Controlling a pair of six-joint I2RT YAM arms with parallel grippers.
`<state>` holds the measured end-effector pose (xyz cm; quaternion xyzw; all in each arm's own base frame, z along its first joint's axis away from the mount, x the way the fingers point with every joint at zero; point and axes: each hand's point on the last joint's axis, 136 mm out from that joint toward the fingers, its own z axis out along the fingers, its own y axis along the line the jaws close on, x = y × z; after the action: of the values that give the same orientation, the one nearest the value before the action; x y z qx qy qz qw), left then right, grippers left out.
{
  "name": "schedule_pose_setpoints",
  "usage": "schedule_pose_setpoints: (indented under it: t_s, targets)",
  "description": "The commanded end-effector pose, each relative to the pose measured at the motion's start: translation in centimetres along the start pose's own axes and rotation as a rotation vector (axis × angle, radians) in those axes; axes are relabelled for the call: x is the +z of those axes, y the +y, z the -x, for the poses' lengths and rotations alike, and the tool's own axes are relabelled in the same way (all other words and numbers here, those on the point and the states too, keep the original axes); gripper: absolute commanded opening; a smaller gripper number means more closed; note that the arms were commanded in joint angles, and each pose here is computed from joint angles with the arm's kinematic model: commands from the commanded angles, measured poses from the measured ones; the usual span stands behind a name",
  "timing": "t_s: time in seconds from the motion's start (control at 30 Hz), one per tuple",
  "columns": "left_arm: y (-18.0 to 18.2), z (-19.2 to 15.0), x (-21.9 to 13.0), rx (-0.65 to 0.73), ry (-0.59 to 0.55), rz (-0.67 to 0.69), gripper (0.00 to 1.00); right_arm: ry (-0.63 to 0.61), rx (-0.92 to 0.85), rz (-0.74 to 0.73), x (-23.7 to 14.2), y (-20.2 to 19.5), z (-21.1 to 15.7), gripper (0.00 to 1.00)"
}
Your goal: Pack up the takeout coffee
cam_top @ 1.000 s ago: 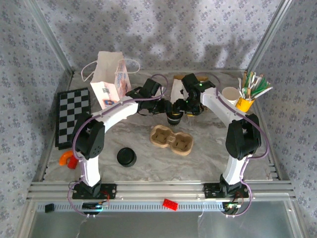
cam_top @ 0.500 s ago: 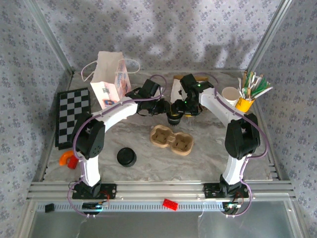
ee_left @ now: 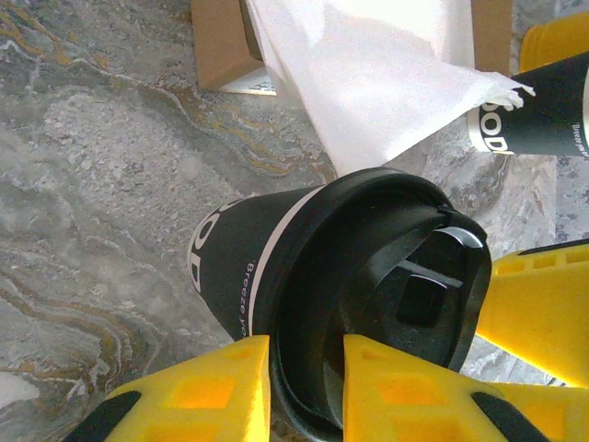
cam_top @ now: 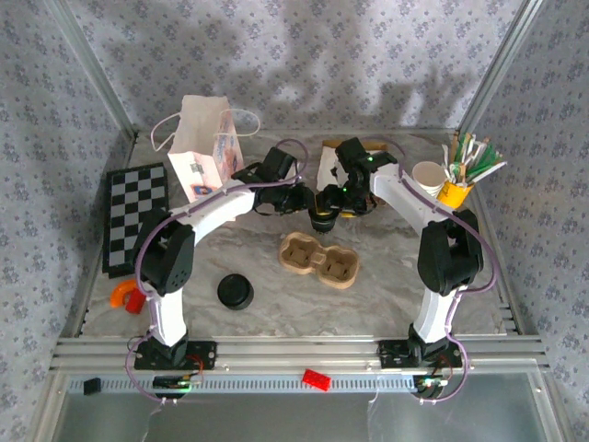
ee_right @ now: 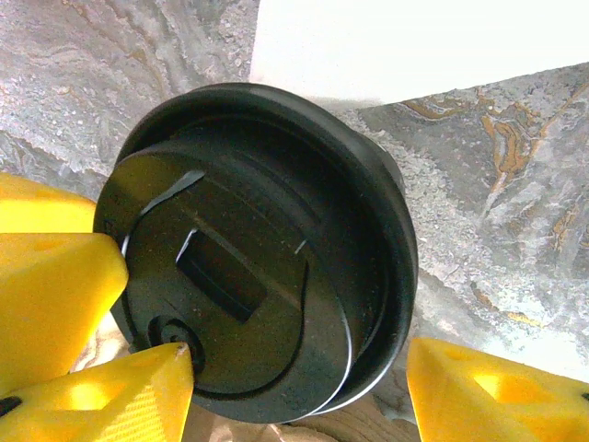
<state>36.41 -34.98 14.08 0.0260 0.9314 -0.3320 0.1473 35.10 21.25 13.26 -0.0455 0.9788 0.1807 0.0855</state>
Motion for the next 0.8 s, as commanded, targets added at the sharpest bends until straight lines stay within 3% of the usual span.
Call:
schedule_pose_setpoints:
  t_s: [0.0, 0.33, 0.63, 0.77]
  targets:
    - [2.9, -1.2, 1.2, -0.023, 0.063, 0.111, 0.23, -0.023, 0.018, 0.032, -1.6, 0.6, 0.0, 0.66]
    - [0.0, 0.3, 0.7, 0.043, 0.034, 0.035, 0.25, -0.033, 0.046, 0.104, -2.1, 1.2, 0.0, 0.65]
    - [-0.6, 1.0, -0.1, 0.076, 0.018, 0.043, 0.26, -0.111, 0.062, 0.160, -5.4, 1.9, 0.4, 0.65]
    - [-1.6, 1.6, -0.6, 0.097, 0.001, 0.019, 0.27, -0.123, 0.104, 0.151, -5.6, 0.5, 1.2, 0.64]
